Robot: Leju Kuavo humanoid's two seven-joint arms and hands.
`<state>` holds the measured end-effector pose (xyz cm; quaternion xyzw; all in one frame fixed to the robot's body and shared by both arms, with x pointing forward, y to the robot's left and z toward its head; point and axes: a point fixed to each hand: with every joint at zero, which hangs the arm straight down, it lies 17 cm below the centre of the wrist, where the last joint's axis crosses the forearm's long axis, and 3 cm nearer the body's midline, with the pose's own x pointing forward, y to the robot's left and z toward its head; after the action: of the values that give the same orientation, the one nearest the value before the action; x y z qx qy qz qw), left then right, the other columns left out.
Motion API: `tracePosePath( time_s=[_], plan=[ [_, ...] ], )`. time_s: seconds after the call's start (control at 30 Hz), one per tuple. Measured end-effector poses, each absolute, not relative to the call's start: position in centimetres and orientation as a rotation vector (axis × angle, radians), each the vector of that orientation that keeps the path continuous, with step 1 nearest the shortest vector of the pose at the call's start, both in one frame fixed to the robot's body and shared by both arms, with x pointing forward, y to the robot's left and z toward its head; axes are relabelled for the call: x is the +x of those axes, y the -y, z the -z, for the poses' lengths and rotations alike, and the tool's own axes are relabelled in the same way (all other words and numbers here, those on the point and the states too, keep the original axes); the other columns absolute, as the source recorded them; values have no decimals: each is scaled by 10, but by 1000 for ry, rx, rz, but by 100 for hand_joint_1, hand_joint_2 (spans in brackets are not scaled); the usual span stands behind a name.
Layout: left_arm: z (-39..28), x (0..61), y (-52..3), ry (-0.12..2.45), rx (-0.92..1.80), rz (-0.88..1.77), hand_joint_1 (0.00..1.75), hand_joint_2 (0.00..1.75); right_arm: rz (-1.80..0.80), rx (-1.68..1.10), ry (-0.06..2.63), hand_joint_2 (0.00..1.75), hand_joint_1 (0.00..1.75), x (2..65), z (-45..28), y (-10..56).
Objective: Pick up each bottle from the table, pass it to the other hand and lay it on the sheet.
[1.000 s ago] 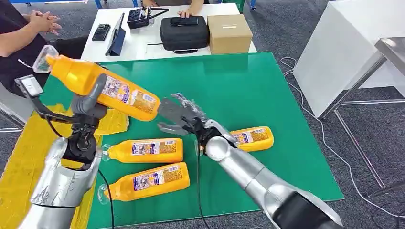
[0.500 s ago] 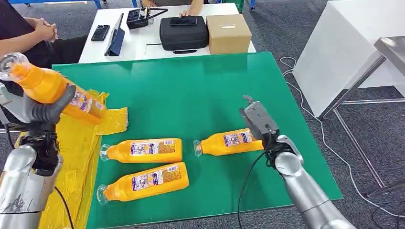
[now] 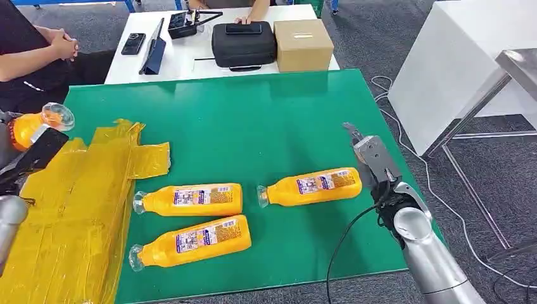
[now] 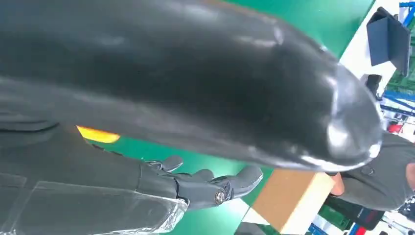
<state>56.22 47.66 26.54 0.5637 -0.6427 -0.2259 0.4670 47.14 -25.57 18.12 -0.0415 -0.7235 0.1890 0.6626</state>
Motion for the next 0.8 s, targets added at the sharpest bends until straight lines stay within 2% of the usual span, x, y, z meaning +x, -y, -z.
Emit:
tracePosePath(
  time_s=[0.4,0.63,0.8],
  plan=[
    [-189,559,-490,1336,1462,845,175,175,-435,-17,1641,0,0,470,-187,237],
    [-136,560,-420,1359,1337,997,175,175,-459,18,1648,0,0,462,-189,225],
    [-125,569,-372,1406,1228,1004,175,175,-490,50,1635,0,0,456,-188,213]
  ],
)
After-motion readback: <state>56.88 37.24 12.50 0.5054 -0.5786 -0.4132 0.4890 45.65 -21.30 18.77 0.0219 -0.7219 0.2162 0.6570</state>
